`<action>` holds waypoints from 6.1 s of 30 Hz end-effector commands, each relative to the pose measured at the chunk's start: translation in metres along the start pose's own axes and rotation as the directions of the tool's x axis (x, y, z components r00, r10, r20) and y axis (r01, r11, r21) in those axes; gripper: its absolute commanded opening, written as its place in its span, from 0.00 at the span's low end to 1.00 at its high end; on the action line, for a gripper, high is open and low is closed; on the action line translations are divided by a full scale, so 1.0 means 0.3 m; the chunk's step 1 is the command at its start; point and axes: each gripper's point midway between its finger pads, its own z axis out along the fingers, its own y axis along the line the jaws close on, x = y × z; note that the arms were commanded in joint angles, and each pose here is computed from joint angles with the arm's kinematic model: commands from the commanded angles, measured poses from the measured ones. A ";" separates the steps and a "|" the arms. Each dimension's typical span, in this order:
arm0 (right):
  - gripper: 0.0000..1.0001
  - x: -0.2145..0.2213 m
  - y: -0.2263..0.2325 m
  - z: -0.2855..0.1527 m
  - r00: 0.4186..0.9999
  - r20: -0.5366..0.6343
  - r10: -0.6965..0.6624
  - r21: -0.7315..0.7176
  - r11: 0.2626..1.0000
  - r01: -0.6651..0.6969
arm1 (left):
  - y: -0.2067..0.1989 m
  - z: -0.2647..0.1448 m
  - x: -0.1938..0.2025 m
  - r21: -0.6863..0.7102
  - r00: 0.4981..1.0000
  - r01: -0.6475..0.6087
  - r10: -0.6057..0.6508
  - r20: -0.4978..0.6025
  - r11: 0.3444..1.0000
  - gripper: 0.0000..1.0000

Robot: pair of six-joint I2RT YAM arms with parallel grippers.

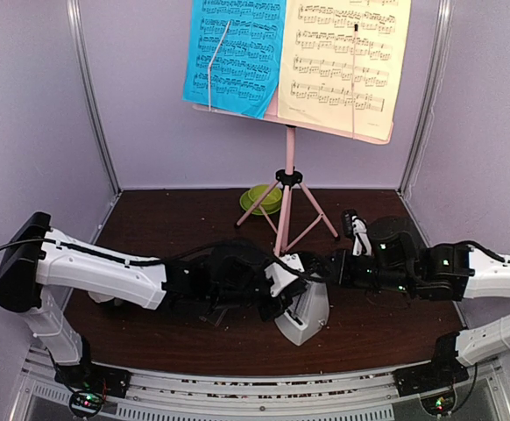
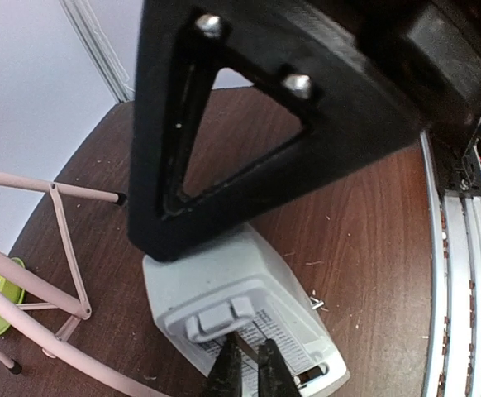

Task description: Set up the instrument practice props

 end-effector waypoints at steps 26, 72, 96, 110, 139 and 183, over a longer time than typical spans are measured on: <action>0.48 0.200 -0.190 -0.092 0.990 -0.084 0.112 -0.012 0.993 -0.113 | -0.118 -0.176 0.293 0.171 0.996 0.049 -0.035 -0.085 0.984 0.30; 0.87 0.203 -0.282 -0.086 0.989 -0.022 0.143 0.052 0.989 -0.142 | -0.229 0.122 0.325 0.134 0.987 0.023 -0.001 -0.160 0.991 0.19; 0.91 0.118 -0.143 -0.058 0.966 0.064 -0.251 -0.071 0.964 0.255 | -0.004 -0.132 0.159 0.120 0.967 0.251 -0.254 0.009 0.960 0.51; 0.85 0.050 -0.056 -0.003 0.908 0.125 -0.401 -0.066 0.909 0.411 | 0.228 -0.047 -0.045 0.152 0.964 0.247 -0.259 0.067 0.957 0.57; 0.65 -0.025 -0.100 0.053 0.886 0.120 -0.449 0.006 0.892 0.451 | 0.279 0.058 -0.049 0.171 0.959 0.267 -0.278 0.046 0.948 0.57; 0.58 -0.005 -0.175 -0.021 0.881 0.097 -0.464 -0.077 0.879 0.471 | 0.309 0.026 -0.099 0.141 0.958 0.255 -0.270 0.097 0.957 0.98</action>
